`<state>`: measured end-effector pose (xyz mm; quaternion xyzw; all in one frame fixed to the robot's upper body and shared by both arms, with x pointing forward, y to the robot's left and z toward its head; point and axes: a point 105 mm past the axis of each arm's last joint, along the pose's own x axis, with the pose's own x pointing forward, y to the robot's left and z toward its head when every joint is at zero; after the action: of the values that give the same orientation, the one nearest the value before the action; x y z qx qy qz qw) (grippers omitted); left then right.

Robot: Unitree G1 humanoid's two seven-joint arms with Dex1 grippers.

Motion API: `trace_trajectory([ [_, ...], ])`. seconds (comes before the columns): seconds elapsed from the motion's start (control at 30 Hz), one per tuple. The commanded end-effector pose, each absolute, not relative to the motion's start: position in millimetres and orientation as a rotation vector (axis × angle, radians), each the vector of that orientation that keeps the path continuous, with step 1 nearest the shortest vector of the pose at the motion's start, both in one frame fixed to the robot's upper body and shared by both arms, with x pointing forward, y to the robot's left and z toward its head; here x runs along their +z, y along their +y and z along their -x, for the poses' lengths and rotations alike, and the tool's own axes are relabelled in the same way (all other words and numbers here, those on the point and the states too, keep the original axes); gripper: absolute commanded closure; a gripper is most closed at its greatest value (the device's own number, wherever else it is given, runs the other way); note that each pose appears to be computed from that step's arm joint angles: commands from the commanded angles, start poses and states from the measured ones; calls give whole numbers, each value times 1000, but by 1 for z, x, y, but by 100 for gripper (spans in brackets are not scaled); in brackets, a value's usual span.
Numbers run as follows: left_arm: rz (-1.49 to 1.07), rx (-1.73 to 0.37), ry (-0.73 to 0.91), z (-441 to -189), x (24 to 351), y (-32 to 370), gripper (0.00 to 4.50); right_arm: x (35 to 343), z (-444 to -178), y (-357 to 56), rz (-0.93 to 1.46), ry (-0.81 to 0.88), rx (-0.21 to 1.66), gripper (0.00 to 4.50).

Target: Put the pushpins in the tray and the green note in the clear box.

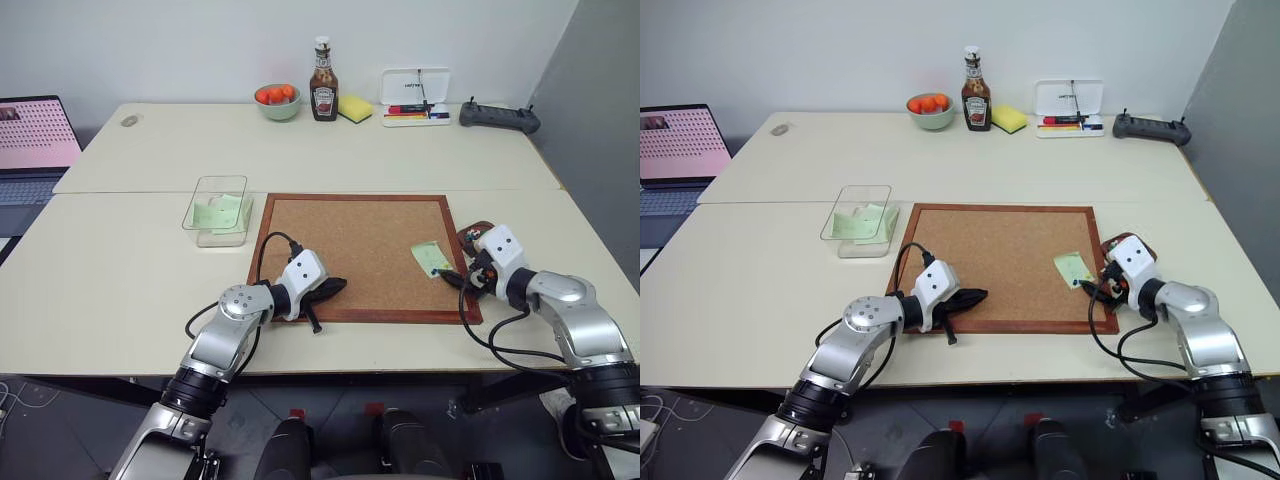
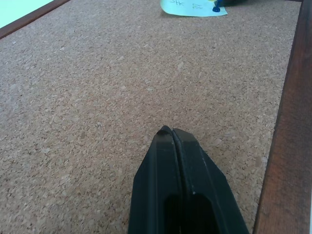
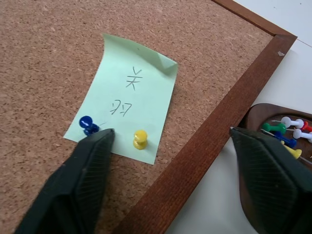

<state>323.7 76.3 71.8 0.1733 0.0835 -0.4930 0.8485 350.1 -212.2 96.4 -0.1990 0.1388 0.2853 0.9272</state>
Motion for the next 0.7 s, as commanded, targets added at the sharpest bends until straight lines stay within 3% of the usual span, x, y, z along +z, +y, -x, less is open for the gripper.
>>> trace_trajectory([
  [0.03,-374,-1059,269,-315,49,78,450,107,-352,-210,415,239,600,148],
  [0.53,-378,-1063,269,-316,49,79,450,105,-345,-204,396,248,649,446],
  [0.7,-378,-1062,273,-315,48,79,450,119,-342,-197,379,194,675,450],
])
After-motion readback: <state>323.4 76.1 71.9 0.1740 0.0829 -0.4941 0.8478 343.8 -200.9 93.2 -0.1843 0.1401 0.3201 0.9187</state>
